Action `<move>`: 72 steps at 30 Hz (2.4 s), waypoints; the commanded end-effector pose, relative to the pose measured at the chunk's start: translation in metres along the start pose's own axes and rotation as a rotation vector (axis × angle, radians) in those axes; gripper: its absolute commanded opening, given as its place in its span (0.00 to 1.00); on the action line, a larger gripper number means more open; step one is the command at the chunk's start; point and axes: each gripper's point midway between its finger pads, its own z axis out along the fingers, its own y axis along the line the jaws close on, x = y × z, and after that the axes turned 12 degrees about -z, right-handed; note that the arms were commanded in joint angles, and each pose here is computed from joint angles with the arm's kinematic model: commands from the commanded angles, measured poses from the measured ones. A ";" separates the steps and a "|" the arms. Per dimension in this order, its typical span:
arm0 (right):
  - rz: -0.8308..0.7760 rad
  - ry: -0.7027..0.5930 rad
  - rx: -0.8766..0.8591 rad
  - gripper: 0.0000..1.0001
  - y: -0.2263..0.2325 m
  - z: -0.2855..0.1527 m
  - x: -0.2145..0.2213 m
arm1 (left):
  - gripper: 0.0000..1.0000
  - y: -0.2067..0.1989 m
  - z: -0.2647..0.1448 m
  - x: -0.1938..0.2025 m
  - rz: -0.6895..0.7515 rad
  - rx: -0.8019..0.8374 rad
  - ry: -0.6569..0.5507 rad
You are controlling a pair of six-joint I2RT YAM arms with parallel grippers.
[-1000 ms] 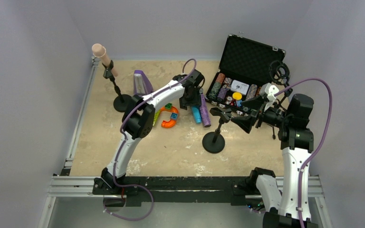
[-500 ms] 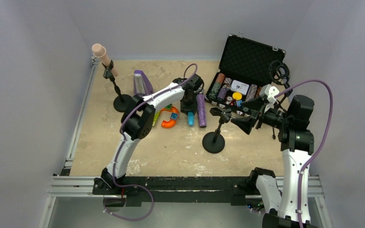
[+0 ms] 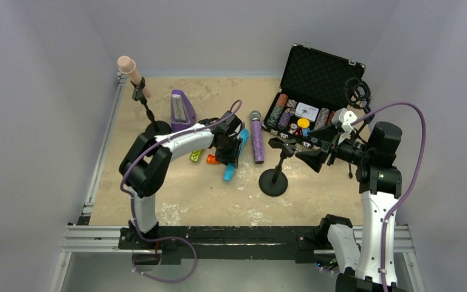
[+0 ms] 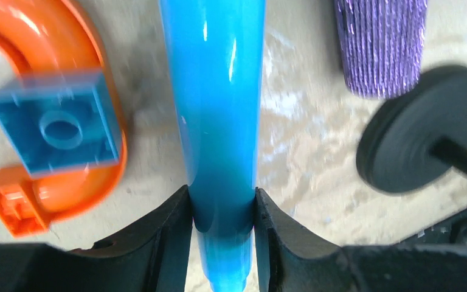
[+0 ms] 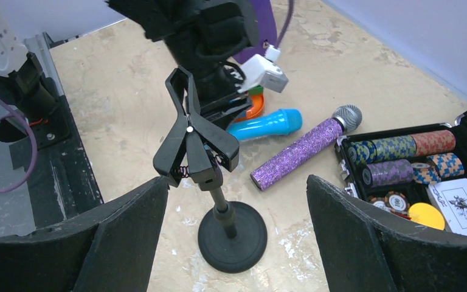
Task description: Attach the microphones to the stand
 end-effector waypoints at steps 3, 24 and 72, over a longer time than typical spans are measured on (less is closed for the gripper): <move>-0.037 -0.025 -0.019 0.87 0.004 -0.001 -0.010 | 0.00 -0.029 -0.046 0.014 0.121 0.279 -0.131; -0.058 0.042 0.002 0.88 0.003 -0.010 -0.018 | 0.00 -0.029 -0.149 0.068 0.303 0.685 -0.515; -0.229 0.063 -0.493 0.86 0.087 0.029 -0.143 | 0.00 -0.106 -0.319 0.061 0.490 1.067 -0.704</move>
